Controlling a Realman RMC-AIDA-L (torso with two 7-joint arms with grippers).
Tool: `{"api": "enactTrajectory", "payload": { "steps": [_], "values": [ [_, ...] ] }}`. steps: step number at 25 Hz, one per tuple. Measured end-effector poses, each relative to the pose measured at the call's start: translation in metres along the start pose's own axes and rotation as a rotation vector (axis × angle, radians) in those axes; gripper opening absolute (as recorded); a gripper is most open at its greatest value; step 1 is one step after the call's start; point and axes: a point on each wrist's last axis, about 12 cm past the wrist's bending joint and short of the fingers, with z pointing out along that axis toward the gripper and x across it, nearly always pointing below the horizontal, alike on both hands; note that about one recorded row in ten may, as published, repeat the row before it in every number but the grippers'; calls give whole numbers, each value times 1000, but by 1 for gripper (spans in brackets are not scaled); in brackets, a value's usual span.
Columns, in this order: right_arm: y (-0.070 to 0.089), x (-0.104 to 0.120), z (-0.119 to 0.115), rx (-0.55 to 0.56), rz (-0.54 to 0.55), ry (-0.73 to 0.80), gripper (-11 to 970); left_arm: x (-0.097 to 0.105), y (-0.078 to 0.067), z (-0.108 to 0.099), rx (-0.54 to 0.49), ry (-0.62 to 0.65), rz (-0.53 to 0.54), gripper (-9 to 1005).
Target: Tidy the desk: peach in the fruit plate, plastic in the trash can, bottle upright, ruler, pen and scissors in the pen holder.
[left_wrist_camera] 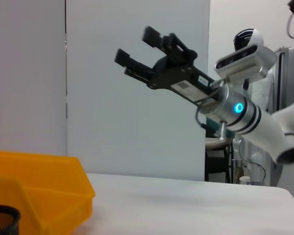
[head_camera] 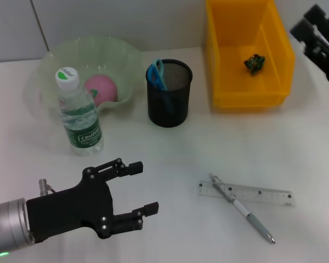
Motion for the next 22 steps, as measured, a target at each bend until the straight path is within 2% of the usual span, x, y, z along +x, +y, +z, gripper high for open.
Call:
{"api": "enactTrajectory", "payload": {
  "steps": [2, 5, 9, 10, 12, 17, 22],
  "values": [
    [-7, -16, -4, -40, 4, 155, 828, 0, 1, 0, 1, 2, -1, 784],
    [-15, -39, 1, -104, 9, 483, 828, 0, 1, 1, 3, 12, -7, 784],
    [-13, -63, 14, -254, -31, 825, 827, 1, 2, 2, 4, 21, -9, 784],
    [-12, -68, 19, -291, -45, 900, 827, 2, 5, 1, 9, 57, -30, 784],
    [-12, -75, 29, -321, -63, 1009, 827, 2, 6, -1, 15, 80, -44, 784],
    [-4, -68, 62, -385, -136, 1294, 822, 3, 9, -6, -3, 99, -67, 784],
    [16, -47, 104, -412, -316, 1445, 810, 6, 8, -12, -22, 110, -83, 784]
  ]
}}
